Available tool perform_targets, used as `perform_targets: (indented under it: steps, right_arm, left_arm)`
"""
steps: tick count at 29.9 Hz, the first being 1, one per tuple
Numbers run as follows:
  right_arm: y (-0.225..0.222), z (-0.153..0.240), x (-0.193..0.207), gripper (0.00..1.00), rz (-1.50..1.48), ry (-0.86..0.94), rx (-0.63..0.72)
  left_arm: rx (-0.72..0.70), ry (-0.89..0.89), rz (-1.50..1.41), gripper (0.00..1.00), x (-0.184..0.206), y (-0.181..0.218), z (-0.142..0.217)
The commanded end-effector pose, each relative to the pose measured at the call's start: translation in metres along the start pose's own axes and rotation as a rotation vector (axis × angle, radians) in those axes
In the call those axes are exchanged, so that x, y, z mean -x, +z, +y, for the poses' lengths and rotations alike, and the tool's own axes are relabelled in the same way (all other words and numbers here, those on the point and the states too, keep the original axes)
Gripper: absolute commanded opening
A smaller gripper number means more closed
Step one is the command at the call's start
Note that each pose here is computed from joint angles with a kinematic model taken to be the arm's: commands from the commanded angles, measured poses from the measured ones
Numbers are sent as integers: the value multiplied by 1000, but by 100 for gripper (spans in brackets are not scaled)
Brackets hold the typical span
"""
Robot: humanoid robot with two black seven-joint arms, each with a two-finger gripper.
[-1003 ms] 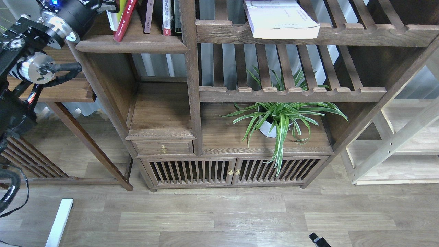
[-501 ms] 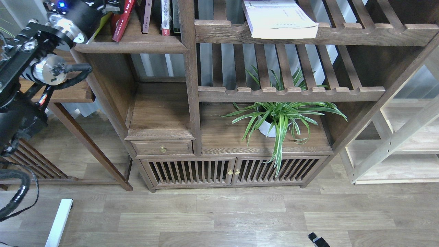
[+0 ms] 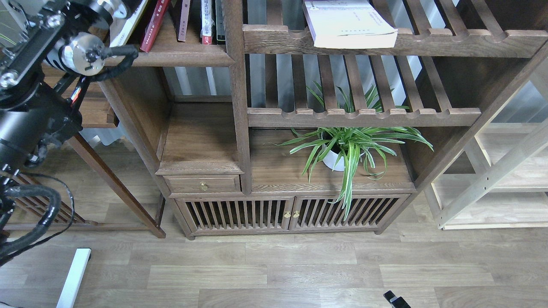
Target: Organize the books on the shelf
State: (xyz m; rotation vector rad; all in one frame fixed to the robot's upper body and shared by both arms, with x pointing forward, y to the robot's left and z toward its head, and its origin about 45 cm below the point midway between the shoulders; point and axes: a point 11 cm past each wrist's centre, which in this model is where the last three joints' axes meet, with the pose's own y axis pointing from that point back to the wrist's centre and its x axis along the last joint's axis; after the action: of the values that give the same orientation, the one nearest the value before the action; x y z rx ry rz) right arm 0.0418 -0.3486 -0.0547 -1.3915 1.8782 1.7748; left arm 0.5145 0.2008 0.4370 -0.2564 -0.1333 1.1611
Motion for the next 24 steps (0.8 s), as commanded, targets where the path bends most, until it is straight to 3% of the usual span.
perform_targets:
  steps: [1,6,11,14,19,24]
  right_arm:
    - [-2,1,-2,99,7,6,0]
    - [-5,-3,2,99,9,-5,-4]
    - [-8,-12,11,99,5,-28,-14]
    - [-13,-22,24,99,5,-63,-23]
    - [-26,-49,65,99,22,-172,-35]
    - [-33,-68,103,99,46,-267,-25]
  left_arm:
    - [53,-17,0,36,1,22,3]
    - [79,-48,-46,36,-4,40,21]
    - [55,-68,-101,40,-17,46,66]
    - [62,-63,-97,53,-26,43,98]
    - [112,-39,-37,90,-36,38,141]
    - [169,-210,76,96,-30,31,168]
